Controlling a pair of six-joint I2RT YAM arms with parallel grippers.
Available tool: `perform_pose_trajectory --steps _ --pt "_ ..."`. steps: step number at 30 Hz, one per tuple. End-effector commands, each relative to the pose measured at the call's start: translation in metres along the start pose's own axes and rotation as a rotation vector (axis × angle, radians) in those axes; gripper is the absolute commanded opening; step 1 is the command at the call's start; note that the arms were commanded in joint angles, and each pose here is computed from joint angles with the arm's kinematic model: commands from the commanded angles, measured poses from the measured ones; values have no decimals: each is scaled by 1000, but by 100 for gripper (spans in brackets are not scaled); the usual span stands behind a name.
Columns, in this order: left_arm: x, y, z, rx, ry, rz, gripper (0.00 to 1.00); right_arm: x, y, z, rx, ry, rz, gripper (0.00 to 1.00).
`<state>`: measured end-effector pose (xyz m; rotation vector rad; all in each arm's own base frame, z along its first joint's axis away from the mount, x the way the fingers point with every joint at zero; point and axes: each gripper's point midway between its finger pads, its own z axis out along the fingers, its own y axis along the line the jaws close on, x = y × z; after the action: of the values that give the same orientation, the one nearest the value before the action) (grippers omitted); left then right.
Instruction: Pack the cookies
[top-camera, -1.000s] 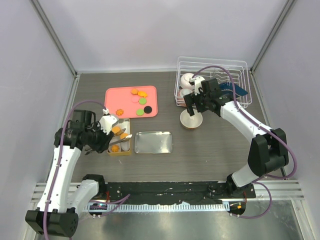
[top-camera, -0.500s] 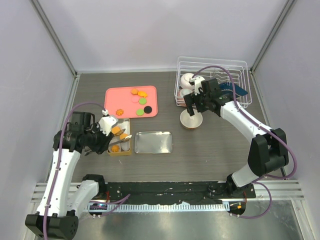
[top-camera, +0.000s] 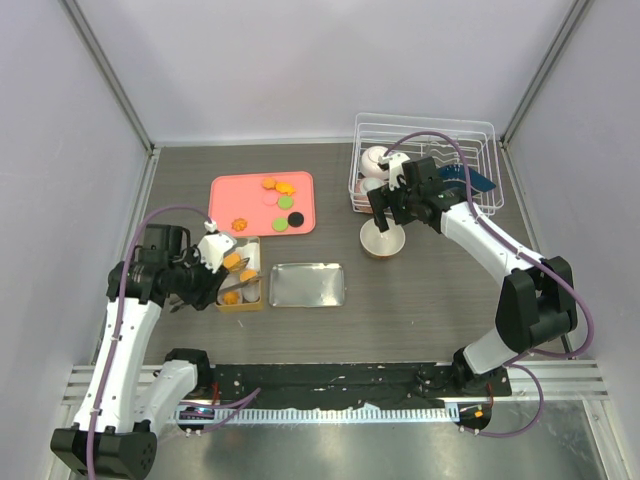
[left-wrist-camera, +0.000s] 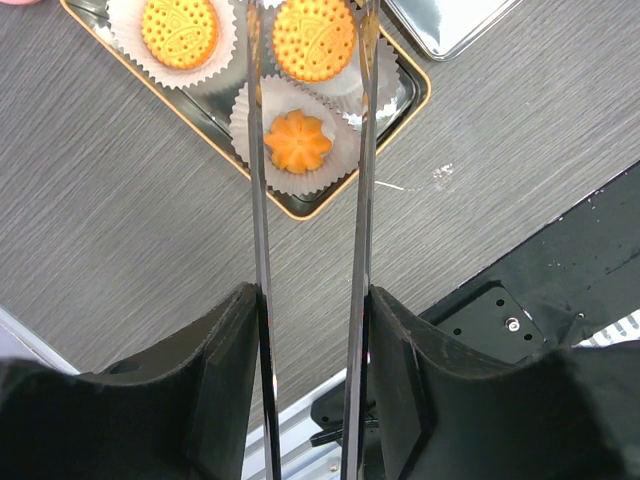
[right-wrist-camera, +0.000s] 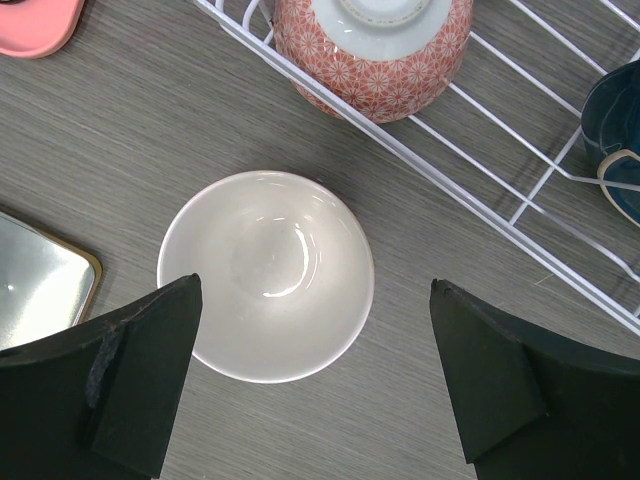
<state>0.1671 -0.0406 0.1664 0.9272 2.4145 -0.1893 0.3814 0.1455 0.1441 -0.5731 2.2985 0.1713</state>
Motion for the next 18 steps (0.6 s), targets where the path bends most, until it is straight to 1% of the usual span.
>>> perform_pose_trajectory --steps 1,5,11,18 --pt "-5 -2 -1 6 -33 13 50 -21 -4 -4 18 -47 -17 100" --pt "-5 -2 0 9 -33 12 52 -21 -4 -4 18 -47 -17 100" --pt "-7 -1 -1 -1 -39 9 53 -20 -4 -3 18 -45 -17 100" --pt "-27 15 -11 -92 -117 -15 52 -19 -3 -1 15 -39 -17 100"
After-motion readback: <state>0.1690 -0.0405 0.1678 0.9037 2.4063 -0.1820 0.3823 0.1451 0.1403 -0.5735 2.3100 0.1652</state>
